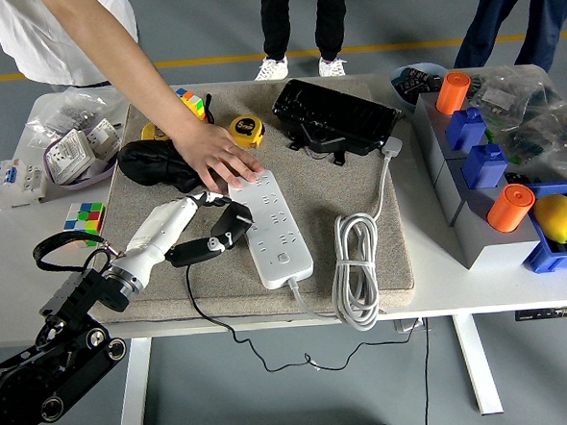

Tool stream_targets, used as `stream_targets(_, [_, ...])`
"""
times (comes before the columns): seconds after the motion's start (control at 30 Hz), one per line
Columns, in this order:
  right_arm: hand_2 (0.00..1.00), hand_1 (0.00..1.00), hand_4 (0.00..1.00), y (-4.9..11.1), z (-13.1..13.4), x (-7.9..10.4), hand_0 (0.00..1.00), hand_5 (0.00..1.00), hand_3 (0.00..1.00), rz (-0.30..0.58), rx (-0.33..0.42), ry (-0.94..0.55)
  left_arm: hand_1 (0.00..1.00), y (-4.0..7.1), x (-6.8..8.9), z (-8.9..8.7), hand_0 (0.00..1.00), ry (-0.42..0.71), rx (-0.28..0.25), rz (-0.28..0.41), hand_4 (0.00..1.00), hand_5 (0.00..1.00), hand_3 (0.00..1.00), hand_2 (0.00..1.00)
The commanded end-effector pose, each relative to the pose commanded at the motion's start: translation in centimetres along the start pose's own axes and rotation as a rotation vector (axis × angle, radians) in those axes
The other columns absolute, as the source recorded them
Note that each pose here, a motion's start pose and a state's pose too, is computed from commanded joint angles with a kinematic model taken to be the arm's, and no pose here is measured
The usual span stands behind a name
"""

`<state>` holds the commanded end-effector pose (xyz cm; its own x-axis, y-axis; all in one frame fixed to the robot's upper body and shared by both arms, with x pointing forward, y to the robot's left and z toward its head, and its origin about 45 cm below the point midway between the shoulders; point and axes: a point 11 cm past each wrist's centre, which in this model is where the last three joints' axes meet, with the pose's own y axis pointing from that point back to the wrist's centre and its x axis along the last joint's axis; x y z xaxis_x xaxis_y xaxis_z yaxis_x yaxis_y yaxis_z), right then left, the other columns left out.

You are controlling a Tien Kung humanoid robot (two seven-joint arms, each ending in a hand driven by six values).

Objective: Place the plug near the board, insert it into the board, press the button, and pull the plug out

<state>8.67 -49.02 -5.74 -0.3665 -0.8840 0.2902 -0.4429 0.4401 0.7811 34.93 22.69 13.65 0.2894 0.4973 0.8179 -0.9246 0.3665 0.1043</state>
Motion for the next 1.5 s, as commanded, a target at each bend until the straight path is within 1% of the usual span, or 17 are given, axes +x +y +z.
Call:
stream_targets(0.27, [0.571, 0.612, 0.667, 0.0, -0.1, 0.0, 0.613, 0.196, 0.536, 0.001, 0.003, 0.001, 0.791, -0.1, -0.5, 0.6, 0.755, -0.003, -0.021, -0.015, 0.817, 0.813, 0.760, 0.784])
stream_targets(0.43, [0.570, 0.612, 0.667, 0.0, -0.1, 0.1, 0.613, 0.194, 0.535, 0.000, 0.002, 0.005, 0.791, -0.1, -0.6, 0.7, 0.752, -0.004, -0.024, -0.019, 0.817, 0.812, 0.757, 0.781])
stream_targets(0.83, [0.570, 0.610, 0.668, 0.0, -0.2, 0.1, 0.614, 0.189, 0.537, -0.001, 0.004, 0.009, 0.785, -0.2, -0.5, 1.3, 0.747, -0.012, -0.050, -0.026, 0.815, 0.810, 0.749, 0.773])
stream_targets(1.03, [0.570, 0.610, 0.667, 0.0, -0.1, 0.2, 0.613, 0.189, 0.536, 0.000, 0.001, 0.011, 0.783, -0.7, -0.8, 1.9, 0.745, -0.019, -0.059, -0.043, 0.816, 0.808, 0.747, 0.773])
stream_targets(1.3, [0.570, 0.610, 0.666, 0.0, 0.0, 0.1, 0.612, 0.188, 0.536, 0.000, 0.000, 0.008, 0.780, -1.4, -1.3, 3.1, 0.738, -0.037, -0.085, -0.072, 0.816, 0.806, 0.745, 0.769])
stream_targets(1.5, [0.570, 0.610, 0.667, 0.0, 0.1, 0.1, 0.614, 0.188, 0.536, 0.001, -0.002, 0.004, 0.778, -1.7, -1.3, 3.5, 0.733, -0.045, -0.092, -0.074, 0.817, 0.804, 0.741, 0.767])
